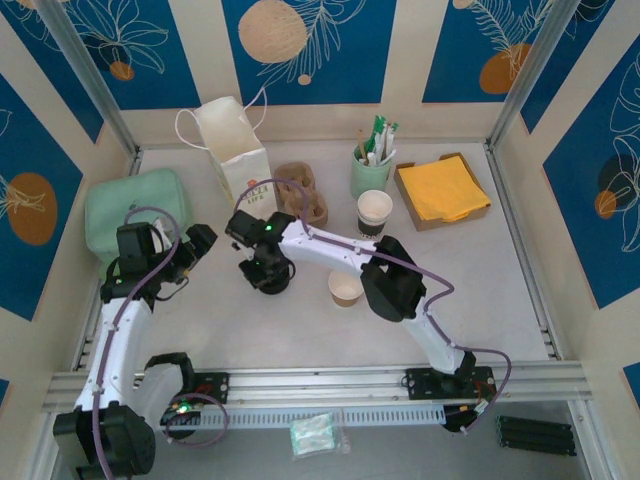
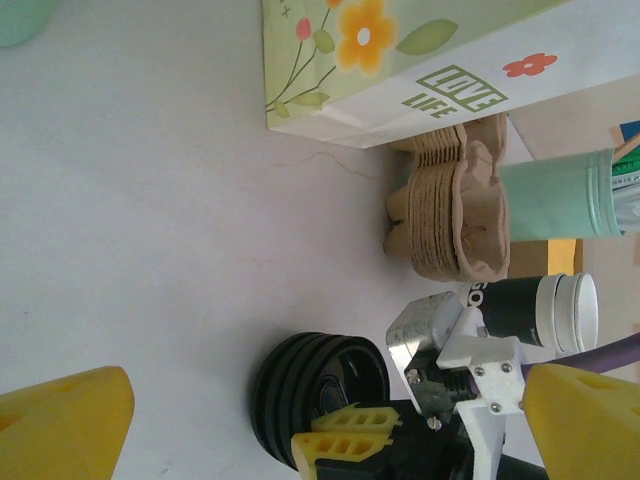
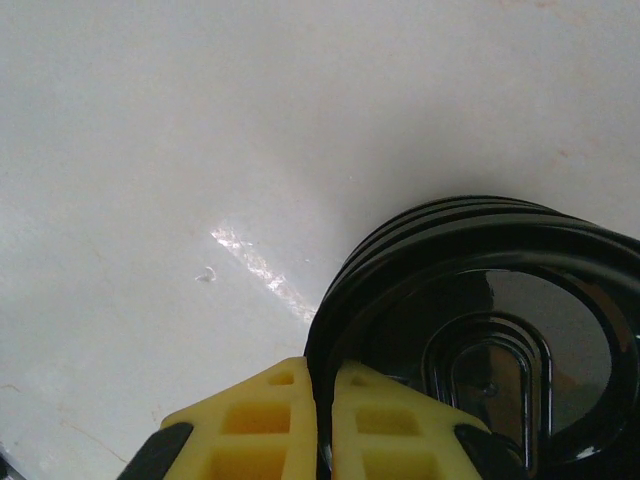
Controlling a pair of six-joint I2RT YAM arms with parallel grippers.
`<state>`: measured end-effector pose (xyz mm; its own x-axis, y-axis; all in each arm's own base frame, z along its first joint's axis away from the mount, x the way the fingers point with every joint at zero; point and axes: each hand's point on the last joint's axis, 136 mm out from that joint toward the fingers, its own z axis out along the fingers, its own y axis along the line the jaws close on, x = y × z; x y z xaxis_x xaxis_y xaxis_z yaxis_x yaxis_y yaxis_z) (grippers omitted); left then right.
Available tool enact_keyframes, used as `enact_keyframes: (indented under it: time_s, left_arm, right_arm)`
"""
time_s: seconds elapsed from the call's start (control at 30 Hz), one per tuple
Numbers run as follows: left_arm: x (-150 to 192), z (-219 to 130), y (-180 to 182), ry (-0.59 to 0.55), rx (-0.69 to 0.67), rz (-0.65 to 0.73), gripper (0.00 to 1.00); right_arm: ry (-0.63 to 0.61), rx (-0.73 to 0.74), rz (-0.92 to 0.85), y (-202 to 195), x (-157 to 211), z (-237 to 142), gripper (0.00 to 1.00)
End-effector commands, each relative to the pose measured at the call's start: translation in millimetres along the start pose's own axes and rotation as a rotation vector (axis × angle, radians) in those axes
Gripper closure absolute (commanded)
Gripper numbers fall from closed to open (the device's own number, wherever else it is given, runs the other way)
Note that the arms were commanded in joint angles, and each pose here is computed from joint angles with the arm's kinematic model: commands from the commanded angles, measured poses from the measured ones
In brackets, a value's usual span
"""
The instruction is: Pack the takeout coffee
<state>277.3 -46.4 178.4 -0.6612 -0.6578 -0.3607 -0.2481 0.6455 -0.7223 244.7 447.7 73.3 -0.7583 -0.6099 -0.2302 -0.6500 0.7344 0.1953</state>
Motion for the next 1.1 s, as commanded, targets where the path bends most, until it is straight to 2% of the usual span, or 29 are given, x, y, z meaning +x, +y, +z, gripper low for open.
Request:
enact_keyframes:
  time_s: [0.0, 0.13, 0.27, 0.57, 0.63, 0.9, 1.07]
  left_arm:
    - [1, -4, -8, 0.006, 0.03, 0.029, 0.01]
    - [1, -5, -9, 0.005, 0.032, 0.031, 0.0]
    - [1, -4, -9, 0.008, 0.034, 0.029, 0.01]
    - [0, -4, -10, 0.007, 0.038, 0.028, 0.0]
    - [1, -3, -9, 0.008, 0.036, 0.026, 0.01]
    - [0, -3, -9, 0.009, 0.038, 0.029, 0.01]
    - [1, -2, -9, 0.011, 0.038, 0.028, 0.01]
  right_arm:
    - [0.0, -0.019, 0.027, 1, 2, -12, 0.92]
    - [-0.004, -0.034, 0.047, -2, 1, -14, 0.9]
    - [-0.007, -0.029, 0.056, -6, -1, -15, 0.8]
    - [-0.007, -0.029, 0.069, -9, -1, -15, 0.79]
    - [-0.011, -0.029, 0.069, -10, -2, -16, 0.73]
    - [-0.036, -0.037, 0.069, -7, -8, -28, 0.71]
    - [-0.044, -0.033, 0.073, -10, -11, -32, 0.66]
